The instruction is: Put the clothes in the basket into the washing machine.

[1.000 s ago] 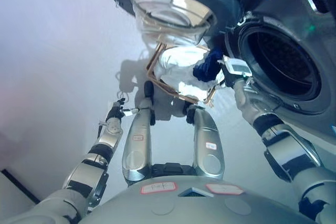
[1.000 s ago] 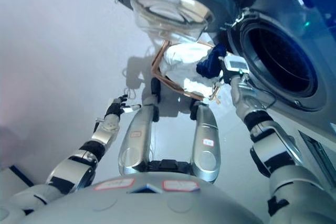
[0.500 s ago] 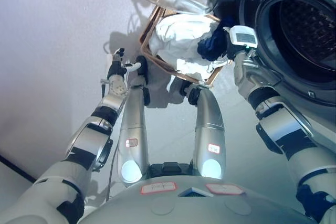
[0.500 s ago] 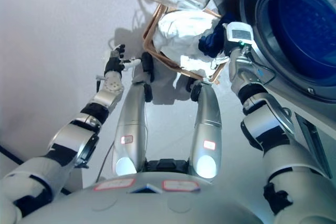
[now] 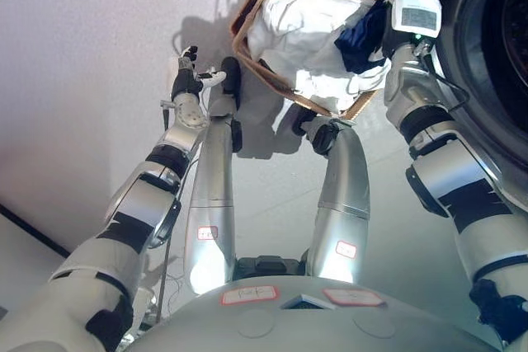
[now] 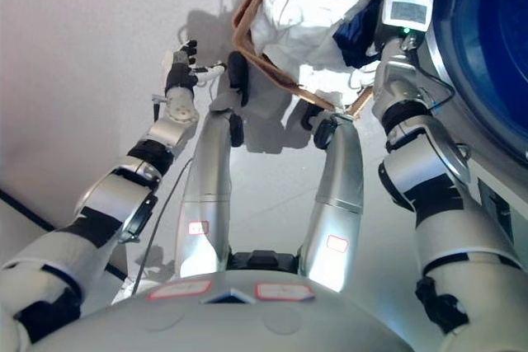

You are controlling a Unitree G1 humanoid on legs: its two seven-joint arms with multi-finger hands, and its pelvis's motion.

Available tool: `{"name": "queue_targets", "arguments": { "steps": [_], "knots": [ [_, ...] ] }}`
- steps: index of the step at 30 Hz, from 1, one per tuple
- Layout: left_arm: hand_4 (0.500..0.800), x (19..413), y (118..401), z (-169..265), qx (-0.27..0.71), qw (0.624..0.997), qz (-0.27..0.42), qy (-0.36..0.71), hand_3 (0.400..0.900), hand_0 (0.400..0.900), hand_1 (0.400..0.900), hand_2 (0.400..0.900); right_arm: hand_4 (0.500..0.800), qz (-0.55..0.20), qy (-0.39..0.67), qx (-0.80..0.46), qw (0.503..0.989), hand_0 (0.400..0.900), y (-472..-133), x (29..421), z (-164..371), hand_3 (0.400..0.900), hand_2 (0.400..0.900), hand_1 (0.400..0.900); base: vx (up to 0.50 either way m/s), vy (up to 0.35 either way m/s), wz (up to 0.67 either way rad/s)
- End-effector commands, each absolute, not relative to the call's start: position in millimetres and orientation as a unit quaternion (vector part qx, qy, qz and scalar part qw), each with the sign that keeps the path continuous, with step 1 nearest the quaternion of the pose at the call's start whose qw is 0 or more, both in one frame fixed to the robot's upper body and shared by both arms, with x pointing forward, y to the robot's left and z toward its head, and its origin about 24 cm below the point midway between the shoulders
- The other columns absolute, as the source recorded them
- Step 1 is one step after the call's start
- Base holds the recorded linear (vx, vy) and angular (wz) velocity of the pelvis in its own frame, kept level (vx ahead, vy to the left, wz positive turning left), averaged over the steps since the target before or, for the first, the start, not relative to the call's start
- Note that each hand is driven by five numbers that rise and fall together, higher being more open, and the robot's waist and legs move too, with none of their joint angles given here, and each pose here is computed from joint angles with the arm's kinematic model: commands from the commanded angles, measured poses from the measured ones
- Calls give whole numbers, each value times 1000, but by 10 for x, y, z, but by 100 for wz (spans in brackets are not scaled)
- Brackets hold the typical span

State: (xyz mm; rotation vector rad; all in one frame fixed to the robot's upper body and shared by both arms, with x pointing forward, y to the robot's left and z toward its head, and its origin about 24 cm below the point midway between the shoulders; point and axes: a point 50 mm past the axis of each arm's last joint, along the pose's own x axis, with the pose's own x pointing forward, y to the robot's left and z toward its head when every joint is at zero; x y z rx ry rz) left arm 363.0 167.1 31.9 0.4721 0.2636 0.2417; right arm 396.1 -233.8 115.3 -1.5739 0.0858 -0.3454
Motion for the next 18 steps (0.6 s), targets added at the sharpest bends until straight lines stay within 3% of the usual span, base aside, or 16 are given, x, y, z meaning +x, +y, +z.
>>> {"name": "queue_targets", "arguments": {
  "steps": [1, 6, 8, 9, 18],
  "knots": [
    [800, 3422, 1646, 9, 216, 955, 125, 163, 900, 900, 900, 900, 800, -202, 42, -736, 645, 900, -2634, 3909, 1297, 900, 900, 900, 22, -9, 13],
    [800, 3354, 1634, -57, 211, 957, 114, 163, 900, 900, 900, 900, 800, -217, 59, -739, 635, 900, -2773, 3877, 1344, 900, 900, 900, 19, 0, 11],
    [800, 3321, 1647, -79, 210, 958, 110, 160, 900, 900, 900, 900, 635, -220, 66, -737, 635, 625, -2829, 3853, 1333, 625, 625, 625, 7, 3, 9],
    [800, 3296, 1633, -105, 209, 959, 105, 162, 900, 900, 900, 900, 507, -222, 72, -736, 636, 412, -2859, 3839, 1321, 412, 412, 412, 2, -5, 9],
    [800, 3158, 1711, -250, 212, 955, 101, 181, 900, 900, 900, 900, 500, -218, 85, -727, 645, 400, -2895, 3778, 1182, 400, 400, 400, -6, -1, -3]
  ]
}}
